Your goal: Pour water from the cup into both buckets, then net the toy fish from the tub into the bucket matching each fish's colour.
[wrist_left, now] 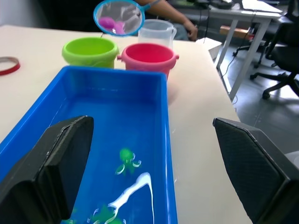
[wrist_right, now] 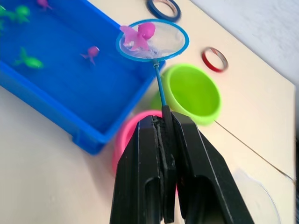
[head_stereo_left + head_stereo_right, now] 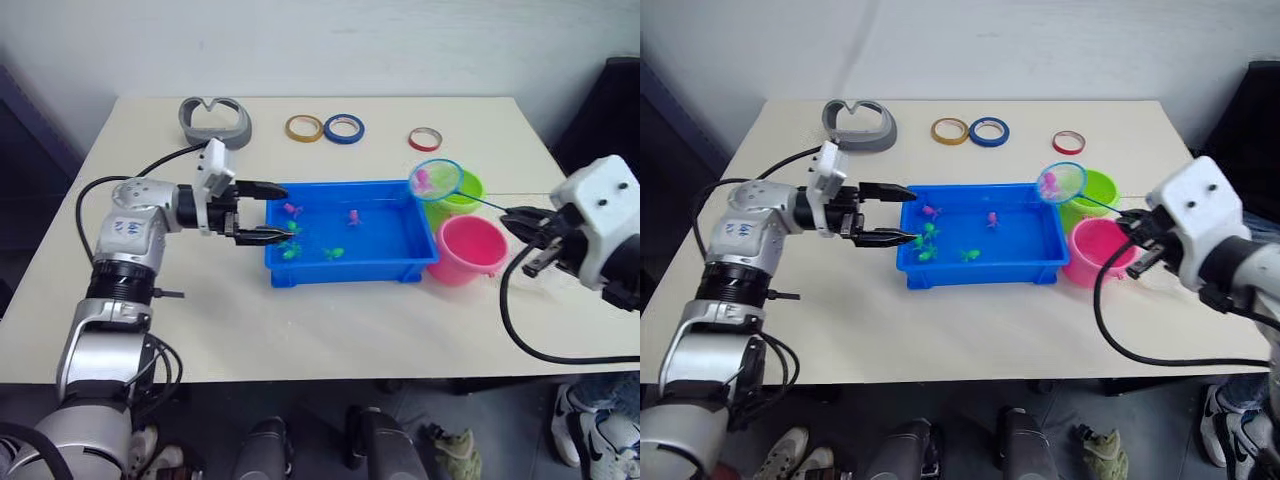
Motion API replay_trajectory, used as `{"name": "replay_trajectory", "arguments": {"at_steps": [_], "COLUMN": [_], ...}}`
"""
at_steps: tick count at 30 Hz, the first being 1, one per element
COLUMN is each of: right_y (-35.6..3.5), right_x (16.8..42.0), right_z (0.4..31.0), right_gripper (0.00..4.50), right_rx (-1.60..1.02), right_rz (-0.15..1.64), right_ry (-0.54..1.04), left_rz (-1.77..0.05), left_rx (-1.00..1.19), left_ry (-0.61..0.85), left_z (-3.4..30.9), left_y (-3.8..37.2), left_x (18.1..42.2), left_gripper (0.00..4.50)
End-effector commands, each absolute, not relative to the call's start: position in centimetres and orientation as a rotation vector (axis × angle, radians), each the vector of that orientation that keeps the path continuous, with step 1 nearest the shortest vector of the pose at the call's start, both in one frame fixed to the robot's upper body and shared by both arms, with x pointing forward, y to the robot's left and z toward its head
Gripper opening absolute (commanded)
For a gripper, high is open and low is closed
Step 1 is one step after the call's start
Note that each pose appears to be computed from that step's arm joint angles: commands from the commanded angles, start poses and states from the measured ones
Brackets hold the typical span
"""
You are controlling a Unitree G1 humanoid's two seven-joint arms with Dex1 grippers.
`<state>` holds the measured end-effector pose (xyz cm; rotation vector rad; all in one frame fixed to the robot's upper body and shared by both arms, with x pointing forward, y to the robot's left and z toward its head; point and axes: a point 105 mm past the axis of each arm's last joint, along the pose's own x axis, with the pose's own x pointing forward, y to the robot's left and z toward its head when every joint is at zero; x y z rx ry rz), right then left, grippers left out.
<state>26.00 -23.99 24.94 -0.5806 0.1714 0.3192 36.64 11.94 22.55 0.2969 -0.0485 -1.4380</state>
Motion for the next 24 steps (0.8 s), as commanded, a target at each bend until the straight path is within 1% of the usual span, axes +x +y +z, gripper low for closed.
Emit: {"name": "replay_trajectory", "arguments": {"at_steps": [1, 8, 15, 19, 24], "right_y": [-25.6, -27.6, -27.6, -27.1, -27.0], "right_x": [25.0, 24.0, 24.1, 24.3, 24.2], "right_z": [26.0, 24.2, 22.9, 22.7, 22.1], "right_gripper": [0.00, 0.00, 0.00, 0.00, 0.00], "right_rx": [-0.646, -0.762, -1.082, -1.241, -1.545], "right_rz": [0.211, 0.136, 0.158, 0.183, 0.226], "right_ry": [0.139, 0.223, 0.283, 0.270, 0.272], "left_rz": [-1.469, -1.485, -1.501, -1.512, -1.517], "left_rx": [0.334, 0.339, 0.344, 0.344, 0.344], "left_ry": [-0.091, -0.092, -0.090, -0.093, -0.092], "left_z": [23.6, 23.5, 23.4, 23.4, 23.3], "left_y": [11.2, 10.8, 10.5, 10.3, 10.3], "left_x": [36.8, 37.1, 37.2, 37.1, 37.0], "left_gripper": [4.47, 4.47, 4.47, 4.47, 4.47]}}
